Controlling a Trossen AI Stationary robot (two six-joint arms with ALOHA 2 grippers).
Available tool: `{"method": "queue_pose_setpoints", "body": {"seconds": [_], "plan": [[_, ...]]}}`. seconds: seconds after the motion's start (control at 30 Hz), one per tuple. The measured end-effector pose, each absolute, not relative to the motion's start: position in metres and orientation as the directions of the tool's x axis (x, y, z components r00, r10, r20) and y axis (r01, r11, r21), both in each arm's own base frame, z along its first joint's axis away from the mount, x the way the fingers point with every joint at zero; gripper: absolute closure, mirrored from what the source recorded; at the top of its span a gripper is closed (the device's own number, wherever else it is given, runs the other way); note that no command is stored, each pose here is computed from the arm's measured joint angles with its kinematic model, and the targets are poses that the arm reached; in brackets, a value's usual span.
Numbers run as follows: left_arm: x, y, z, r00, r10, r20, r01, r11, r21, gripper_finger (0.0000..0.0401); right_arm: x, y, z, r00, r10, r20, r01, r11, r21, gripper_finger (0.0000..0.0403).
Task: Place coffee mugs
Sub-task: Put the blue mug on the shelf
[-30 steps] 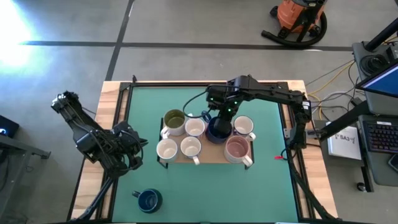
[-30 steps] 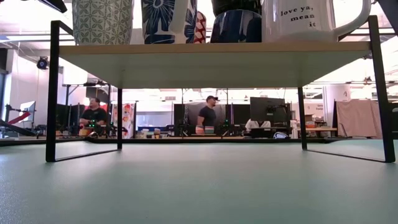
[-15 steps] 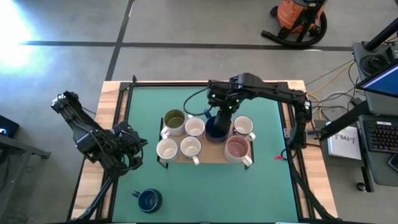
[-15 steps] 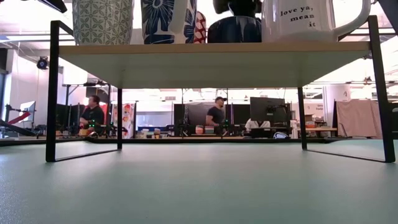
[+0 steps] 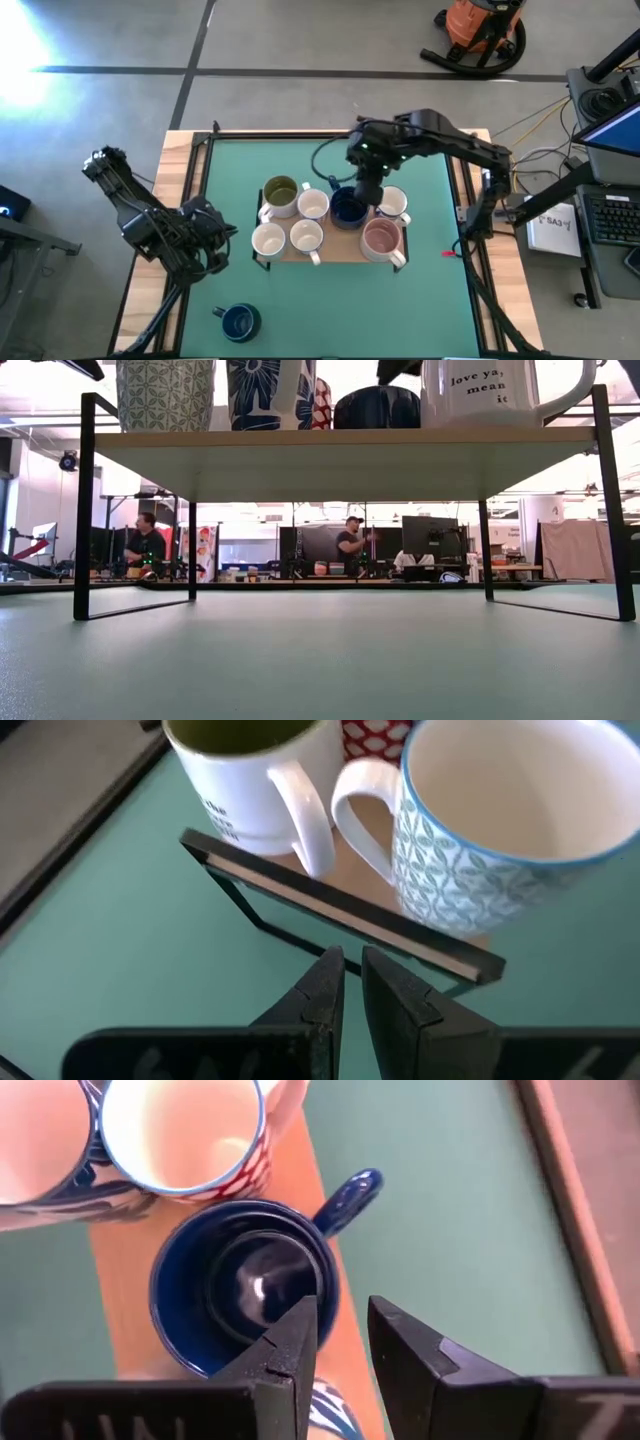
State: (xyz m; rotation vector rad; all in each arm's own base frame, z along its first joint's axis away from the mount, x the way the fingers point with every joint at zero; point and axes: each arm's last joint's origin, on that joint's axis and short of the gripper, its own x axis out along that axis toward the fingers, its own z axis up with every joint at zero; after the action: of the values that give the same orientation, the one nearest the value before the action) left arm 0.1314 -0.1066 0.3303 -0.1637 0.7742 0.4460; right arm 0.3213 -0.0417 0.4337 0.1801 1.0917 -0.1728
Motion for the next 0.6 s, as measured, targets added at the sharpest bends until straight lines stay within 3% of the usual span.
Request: {"method": "queue_pose_setpoints", "body": {"seconds": [0.33, 0.6], "plan": [[0.131, -0.108, 0.329, 0.610, 0.290, -0.737, -0.439, 0.899, -0.009, 0.0378, 0.281, -0.002, 0.456, 0.550, -0.176, -0.816, 0.226, 0.972, -0.058, 0.0326], [0.130, -0.110, 0.329, 0.613, 0.278, -0.739, -0.435, 0.900, -0.022, 0.0378, 0.246, 0.024, 0.427, 0.617, -0.135, -0.775, 0.238, 0.971, 0.020, 0.0325]]}}
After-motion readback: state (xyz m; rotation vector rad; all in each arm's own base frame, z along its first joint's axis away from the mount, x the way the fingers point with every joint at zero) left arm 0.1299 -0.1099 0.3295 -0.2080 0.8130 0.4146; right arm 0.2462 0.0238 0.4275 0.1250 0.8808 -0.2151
